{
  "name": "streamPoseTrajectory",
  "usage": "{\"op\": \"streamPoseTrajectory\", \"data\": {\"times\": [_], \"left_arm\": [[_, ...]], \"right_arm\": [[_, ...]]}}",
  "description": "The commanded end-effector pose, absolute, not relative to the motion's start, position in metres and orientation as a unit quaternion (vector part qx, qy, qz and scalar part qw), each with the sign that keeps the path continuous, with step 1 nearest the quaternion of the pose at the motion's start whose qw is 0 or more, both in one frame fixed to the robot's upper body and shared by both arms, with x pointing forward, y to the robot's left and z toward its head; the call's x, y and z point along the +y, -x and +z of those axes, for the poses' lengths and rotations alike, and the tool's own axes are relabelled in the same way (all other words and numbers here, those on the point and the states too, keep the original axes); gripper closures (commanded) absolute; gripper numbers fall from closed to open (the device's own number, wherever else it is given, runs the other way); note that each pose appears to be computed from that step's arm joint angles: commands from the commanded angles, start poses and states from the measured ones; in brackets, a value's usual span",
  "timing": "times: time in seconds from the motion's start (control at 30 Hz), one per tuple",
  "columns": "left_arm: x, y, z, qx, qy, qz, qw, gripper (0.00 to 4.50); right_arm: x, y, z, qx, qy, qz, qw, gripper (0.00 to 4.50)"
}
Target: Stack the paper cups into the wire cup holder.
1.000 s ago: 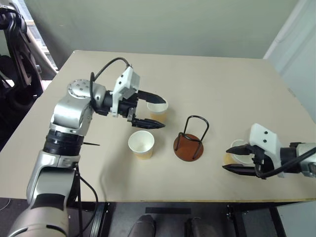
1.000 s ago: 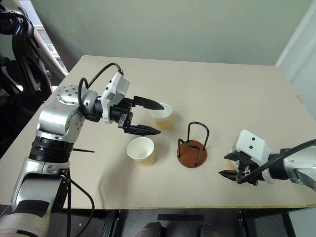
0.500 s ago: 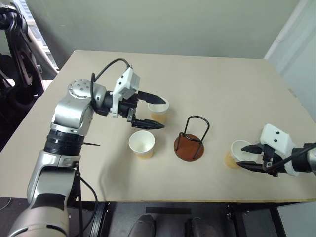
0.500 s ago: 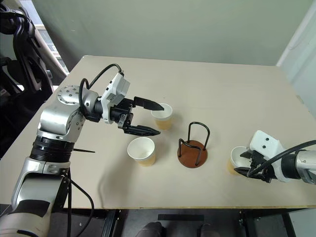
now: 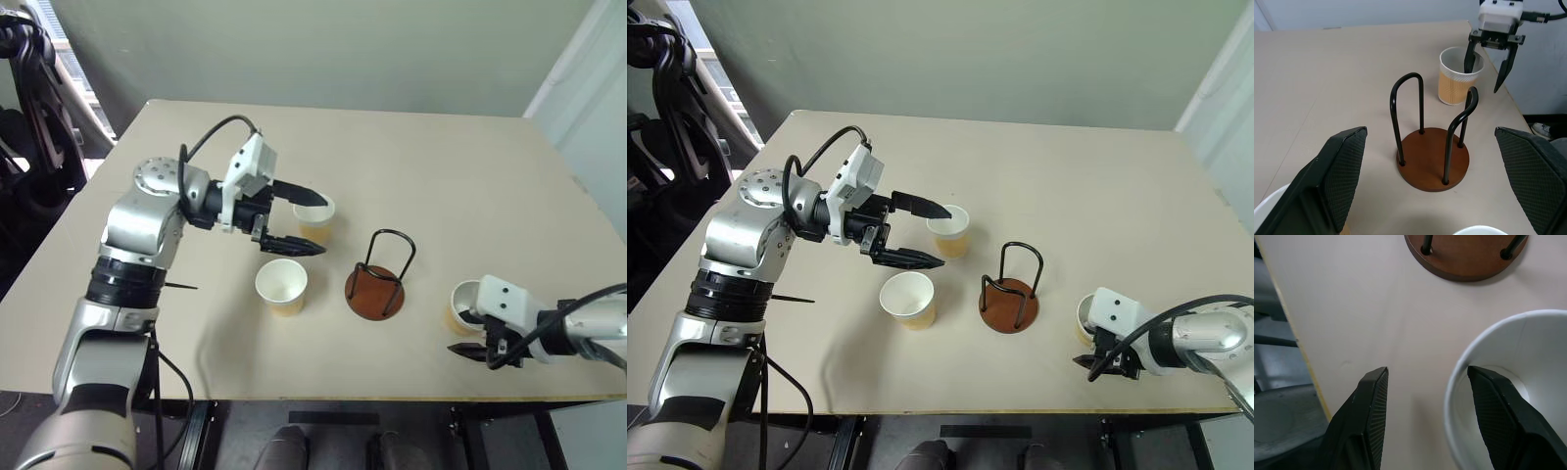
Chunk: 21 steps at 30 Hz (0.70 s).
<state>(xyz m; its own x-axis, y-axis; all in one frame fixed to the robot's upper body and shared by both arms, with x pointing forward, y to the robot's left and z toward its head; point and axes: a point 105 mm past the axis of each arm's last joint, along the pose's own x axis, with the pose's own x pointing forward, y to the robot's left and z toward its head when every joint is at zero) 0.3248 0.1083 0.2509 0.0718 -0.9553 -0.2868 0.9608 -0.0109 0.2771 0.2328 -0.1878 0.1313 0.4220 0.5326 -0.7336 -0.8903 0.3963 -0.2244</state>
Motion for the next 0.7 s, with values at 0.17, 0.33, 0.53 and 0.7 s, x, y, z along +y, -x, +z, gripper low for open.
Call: {"op": "streamPoseTrajectory", "data": {"times": [0.17,0.33,0.53,0.7], "left_arm": [[0.110,-0.319,0.261,-0.007,-0.221,-0.683,0.697,0.00],[0.110,-0.319,0.261,-0.005,-0.225,-0.684,0.694,0.00],[0.109,-0.319,0.261,-0.005,-0.226,-0.686,0.692,0.00],[0.109,-0.319,0.260,-0.003,-0.229,-0.685,0.691,0.00]], "right_arm": [[-0.190,-0.240,0.140,0.275,0.325,0.445,0.788,4.30],[-0.194,-0.241,0.145,0.276,0.329,0.439,0.789,4.47],[-0.195,-0.248,0.163,0.251,0.340,0.427,0.799,4.47],[-0.197,-0.262,0.202,0.195,0.393,0.398,0.805,4.47]]}}
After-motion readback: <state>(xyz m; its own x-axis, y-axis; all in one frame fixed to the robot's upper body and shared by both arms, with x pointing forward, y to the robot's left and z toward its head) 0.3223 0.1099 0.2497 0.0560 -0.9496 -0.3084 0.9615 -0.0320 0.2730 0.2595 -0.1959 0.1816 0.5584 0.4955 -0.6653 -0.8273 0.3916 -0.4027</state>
